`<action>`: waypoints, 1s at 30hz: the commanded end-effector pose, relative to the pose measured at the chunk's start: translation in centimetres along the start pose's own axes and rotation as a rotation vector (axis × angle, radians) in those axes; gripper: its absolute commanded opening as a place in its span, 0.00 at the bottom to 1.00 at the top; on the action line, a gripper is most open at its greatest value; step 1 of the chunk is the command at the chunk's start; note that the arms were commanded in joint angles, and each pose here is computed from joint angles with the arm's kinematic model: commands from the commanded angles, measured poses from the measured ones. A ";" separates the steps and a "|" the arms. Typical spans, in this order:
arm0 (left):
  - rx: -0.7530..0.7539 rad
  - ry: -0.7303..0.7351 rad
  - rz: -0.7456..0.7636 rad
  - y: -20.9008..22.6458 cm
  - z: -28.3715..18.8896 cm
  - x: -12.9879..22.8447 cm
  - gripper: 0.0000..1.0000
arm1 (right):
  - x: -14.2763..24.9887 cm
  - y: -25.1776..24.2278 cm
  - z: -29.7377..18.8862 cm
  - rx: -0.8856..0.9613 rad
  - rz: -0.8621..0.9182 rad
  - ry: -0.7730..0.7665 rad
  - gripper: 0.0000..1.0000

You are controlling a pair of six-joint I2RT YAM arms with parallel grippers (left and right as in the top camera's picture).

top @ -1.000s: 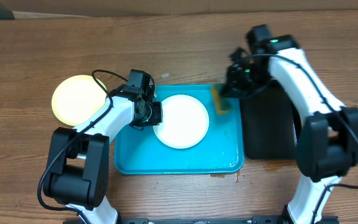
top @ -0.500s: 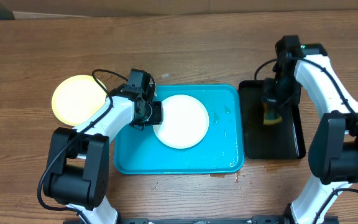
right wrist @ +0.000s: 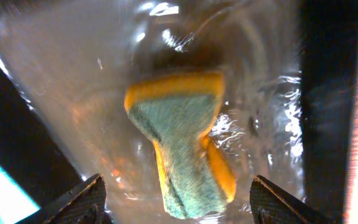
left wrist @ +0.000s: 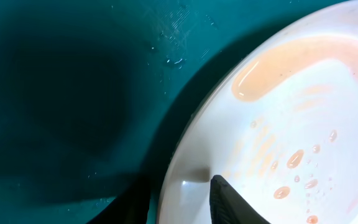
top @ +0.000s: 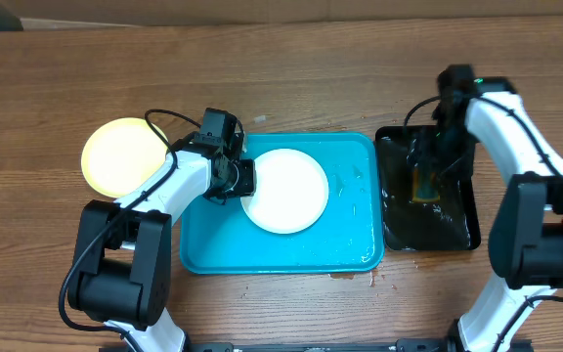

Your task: Clean dirty plates on tray and stack at the side

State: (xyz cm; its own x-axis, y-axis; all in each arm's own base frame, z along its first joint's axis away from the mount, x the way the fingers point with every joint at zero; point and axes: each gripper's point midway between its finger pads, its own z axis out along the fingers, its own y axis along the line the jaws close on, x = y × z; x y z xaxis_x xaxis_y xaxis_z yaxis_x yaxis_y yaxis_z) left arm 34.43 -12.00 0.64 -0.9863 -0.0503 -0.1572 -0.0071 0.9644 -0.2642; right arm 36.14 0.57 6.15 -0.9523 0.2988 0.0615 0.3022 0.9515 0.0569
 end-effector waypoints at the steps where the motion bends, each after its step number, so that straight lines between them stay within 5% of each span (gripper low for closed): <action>1: -0.024 0.038 -0.008 0.5 0.7 1.0 0.28 | -3.8 -1.8 -4.7 -0.113 0.100 -0.125 0.75; 5: -0.026 0.043 -0.009 0.5 0.7 1.1 0.04 | -5.6 -6.1 -7.0 -0.122 0.211 -0.182 0.85; 6: -0.026 0.045 -0.009 0.6 0.7 1.1 0.04 | -5.8 -7.4 -7.2 -0.121 0.243 -0.189 1.00; 17: -0.144 0.054 -0.012 0.7 -4.1 -1.4 0.04 | -7.2 -15.8 -7.9 -0.119 0.436 -0.276 1.00; 22: -0.282 -0.003 -0.001 1.5 -8.5 -4.1 0.04 | -7.4 -16.8 -8.0 -0.119 0.455 -0.292 1.00; 30: -0.235 -0.137 0.023 -1.7 -13.5 -8.3 0.04 | -7.6 -16.7 -8.1 -0.119 0.453 -0.299 1.00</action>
State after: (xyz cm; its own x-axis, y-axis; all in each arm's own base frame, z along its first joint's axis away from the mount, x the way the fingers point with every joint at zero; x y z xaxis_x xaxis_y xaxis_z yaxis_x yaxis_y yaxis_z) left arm 38.77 -8.77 12.95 -0.9730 -0.0575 -0.2234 -0.0516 0.9982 -0.0320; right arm 38.24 -18.14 11.43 -0.6982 0.7021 -0.1401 0.6772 0.7112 0.1889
